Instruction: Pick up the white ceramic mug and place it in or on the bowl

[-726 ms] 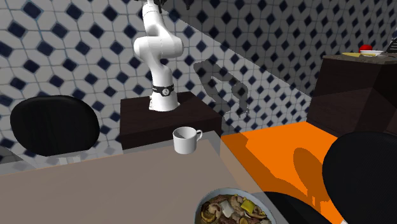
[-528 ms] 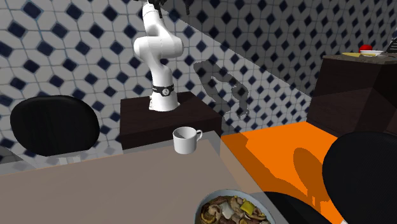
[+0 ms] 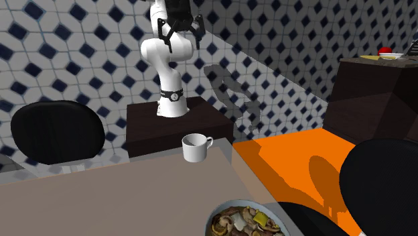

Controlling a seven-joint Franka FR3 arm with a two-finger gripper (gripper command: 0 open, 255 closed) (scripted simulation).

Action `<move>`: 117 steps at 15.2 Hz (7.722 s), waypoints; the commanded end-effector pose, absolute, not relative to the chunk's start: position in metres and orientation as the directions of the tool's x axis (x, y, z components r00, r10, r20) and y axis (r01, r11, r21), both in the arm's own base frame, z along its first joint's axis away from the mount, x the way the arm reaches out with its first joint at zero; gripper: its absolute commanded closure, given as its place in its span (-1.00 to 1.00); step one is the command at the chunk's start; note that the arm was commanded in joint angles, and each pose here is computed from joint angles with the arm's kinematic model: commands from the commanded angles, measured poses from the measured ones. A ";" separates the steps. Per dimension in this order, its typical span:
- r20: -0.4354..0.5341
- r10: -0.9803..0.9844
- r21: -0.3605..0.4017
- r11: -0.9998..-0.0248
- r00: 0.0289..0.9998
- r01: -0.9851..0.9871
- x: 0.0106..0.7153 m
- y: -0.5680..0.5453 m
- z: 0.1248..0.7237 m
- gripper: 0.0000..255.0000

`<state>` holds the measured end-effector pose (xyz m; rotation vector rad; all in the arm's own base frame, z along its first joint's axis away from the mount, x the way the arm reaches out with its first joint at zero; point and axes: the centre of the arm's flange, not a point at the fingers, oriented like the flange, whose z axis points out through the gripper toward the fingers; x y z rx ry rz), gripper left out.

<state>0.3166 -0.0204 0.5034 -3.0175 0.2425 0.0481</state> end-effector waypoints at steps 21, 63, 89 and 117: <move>-0.065 -0.114 -0.061 -0.991 0.991 -0.118 0.343 -0.042 0.215 -1.00; -0.069 -0.108 -0.054 -0.992 0.992 -0.112 0.344 -0.044 0.204 1.00; -0.069 -0.108 -0.054 -0.992 0.992 -0.112 0.423 -0.046 0.309 1.00; -0.069 -0.108 -0.054 -0.992 0.992 -0.112 0.765 -0.055 0.309 1.00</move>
